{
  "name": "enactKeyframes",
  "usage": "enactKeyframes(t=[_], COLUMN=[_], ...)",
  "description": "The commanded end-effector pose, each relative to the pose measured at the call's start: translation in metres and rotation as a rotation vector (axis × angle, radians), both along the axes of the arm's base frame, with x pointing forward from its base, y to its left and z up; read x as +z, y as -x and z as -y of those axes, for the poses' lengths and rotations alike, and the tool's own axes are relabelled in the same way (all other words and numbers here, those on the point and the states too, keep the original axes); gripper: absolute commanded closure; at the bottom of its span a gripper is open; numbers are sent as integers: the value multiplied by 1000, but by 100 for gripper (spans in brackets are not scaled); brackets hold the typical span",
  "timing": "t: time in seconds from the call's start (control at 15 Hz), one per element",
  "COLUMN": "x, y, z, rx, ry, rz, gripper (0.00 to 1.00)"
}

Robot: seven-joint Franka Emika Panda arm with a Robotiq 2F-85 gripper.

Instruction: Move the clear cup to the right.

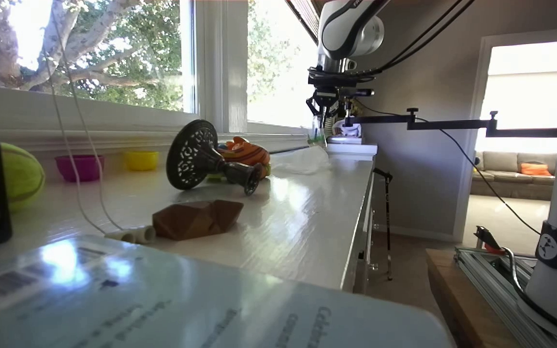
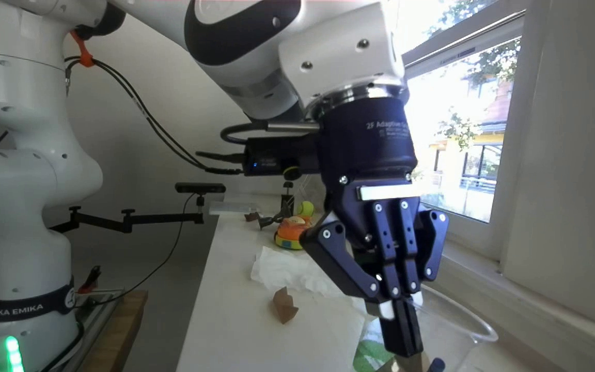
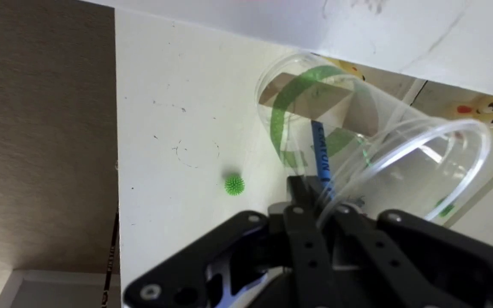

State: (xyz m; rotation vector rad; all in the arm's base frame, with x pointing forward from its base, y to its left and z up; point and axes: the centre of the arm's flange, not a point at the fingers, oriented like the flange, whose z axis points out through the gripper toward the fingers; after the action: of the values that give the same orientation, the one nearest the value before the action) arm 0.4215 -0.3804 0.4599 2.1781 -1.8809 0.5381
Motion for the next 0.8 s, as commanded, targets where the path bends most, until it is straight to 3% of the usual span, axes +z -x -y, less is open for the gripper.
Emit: enactKeyframes(t=[0.0,0.27,0.73], x=[0,-5,-16], y=[-1,-10,-15], z=[-19,-36,-53], rx=[62,154,196], ry=[38,63,119], rz=[-9,1,143], gripper=[99,99,99])
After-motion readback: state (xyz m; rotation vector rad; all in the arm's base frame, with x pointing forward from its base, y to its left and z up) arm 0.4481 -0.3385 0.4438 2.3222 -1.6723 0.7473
